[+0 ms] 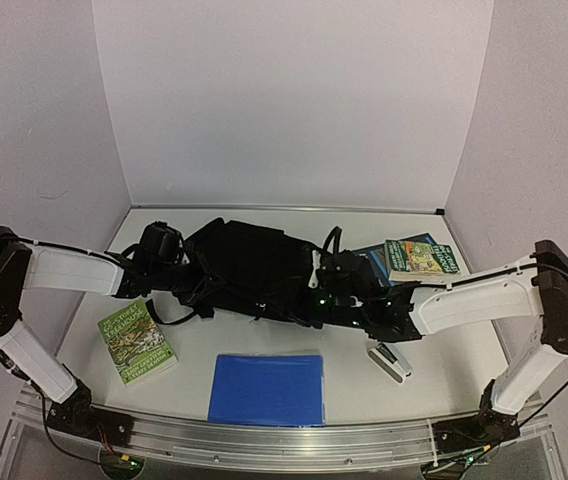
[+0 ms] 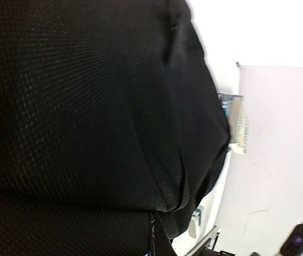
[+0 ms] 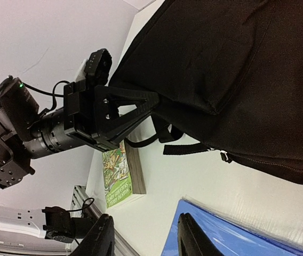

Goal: Pack the student bag
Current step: Unzip the student bag at the center of the board.

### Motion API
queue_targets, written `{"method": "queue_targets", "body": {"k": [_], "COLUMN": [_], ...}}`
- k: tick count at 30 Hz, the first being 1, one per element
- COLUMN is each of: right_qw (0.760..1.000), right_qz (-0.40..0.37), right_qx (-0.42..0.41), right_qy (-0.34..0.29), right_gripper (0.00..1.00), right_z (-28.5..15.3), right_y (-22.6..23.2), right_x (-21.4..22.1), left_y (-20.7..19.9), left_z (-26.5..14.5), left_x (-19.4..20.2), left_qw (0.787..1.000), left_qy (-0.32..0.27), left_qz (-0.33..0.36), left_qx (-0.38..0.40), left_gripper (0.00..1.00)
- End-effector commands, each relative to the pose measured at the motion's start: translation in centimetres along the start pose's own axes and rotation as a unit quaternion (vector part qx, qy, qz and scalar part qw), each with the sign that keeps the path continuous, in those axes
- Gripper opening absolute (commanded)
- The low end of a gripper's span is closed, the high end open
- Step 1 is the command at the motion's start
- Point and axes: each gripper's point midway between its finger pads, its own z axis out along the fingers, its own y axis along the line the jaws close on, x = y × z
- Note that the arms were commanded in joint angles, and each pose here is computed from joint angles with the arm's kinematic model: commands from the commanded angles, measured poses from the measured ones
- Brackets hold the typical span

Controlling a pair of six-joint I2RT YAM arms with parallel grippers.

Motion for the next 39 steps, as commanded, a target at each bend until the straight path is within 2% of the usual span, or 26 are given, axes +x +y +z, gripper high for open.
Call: {"method": "queue_targets", "body": {"k": [1, 7, 14, 20, 30, 33, 39], "right_qw": [1.000, 0.999, 0.996, 0.992, 0.982, 0.979, 0.976], "right_qz": [0.001, -0.007, -0.016, -0.020, -0.029, -0.027, -0.021], "right_qx": [0.006, 0.042, 0.070, 0.089, 0.152, 0.162, 0.173], "right_qy": [-0.014, -0.024, -0.058, -0.083, -0.111, -0.121, -0.133], "right_gripper": [0.39, 0.35, 0.38, 0.43, 0.41, 0.35, 0.02], "right_z": [1.2, 2.9, 4.6, 5.9, 7.5, 7.7, 7.2], "right_y": [-0.9, -2.6, -3.6, -3.9, -5.6, -5.9, -6.0], "right_x": [1.0, 2.4, 1.6, 0.8, -0.2, -0.4, -1.0], "left_y": [-6.5, -7.0, -6.9, -7.2, -7.4, -7.3, -6.4], "left_z": [-2.5, -3.2, -3.3, -3.4, -3.6, -3.7, -3.6], "left_x": [-1.7, -1.9, -1.8, -1.8, -1.8, -1.7, -1.8], "left_qw": [0.995, 0.994, 0.995, 0.994, 0.994, 0.994, 0.995], "left_qy": [-0.031, -0.037, -0.037, -0.037, -0.037, -0.037, -0.044], "left_qz": [0.031, 0.034, 0.033, 0.034, 0.035, 0.036, 0.036], "left_qx": [0.089, 0.093, 0.092, 0.095, 0.097, 0.095, 0.079], "left_gripper": [0.00, 0.00, 0.00, 0.00, 0.00, 0.00, 0.00]}}
